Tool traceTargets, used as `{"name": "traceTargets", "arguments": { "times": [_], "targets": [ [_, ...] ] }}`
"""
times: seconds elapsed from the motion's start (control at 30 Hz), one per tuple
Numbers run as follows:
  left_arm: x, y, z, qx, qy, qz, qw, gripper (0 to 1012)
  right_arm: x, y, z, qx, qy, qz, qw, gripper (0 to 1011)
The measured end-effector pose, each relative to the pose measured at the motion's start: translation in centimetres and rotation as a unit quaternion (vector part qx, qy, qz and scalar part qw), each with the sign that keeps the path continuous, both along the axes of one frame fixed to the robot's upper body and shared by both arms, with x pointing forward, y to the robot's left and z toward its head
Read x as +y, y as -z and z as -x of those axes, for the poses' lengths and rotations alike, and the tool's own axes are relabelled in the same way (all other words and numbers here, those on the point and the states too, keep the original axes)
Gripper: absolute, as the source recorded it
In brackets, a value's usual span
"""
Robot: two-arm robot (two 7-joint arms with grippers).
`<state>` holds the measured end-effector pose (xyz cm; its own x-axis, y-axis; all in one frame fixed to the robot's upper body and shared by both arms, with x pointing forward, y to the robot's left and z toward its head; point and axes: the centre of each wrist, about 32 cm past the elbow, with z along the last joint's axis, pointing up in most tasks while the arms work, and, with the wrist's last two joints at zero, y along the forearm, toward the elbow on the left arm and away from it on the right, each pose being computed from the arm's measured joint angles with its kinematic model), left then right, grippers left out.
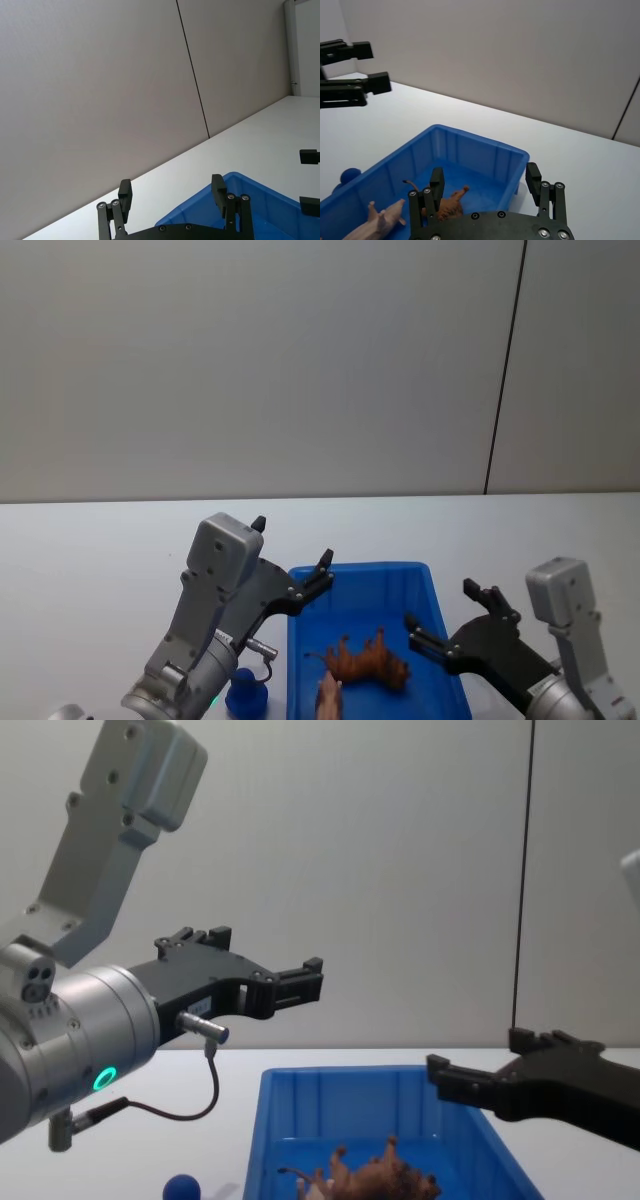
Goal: Pick up the two dolls from the table and place them into the box.
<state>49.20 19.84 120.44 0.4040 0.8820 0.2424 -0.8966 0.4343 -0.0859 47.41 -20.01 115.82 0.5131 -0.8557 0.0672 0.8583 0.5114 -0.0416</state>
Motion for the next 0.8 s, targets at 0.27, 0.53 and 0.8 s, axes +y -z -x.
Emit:
{"name": "traceTargets", "arguments": {
  "times": [0.27, 0.53, 0.8],
  "targets": [
    [0.00, 0.00, 0.00, 0.000, 0.000, 0.000, 1.0000, 1001, -0.7, 0.3, 0.6, 0.002, 0.034, -0.003, 0.9994, 1001],
    [0.00, 0.00, 0.00, 0.000, 0.000, 0.000, 1.0000, 1001, -1.3, 0.5, 1.3, 0.002, 0.061, -0.009, 0.9981, 1001],
    [0.29, 0.04, 0.21, 0.009, -0.007, -0.002, 0.9999, 1001, -1.6, 0.5, 1.6, 0.003, 0.074, -0.011, 0.9972, 1001]
  ]
}}
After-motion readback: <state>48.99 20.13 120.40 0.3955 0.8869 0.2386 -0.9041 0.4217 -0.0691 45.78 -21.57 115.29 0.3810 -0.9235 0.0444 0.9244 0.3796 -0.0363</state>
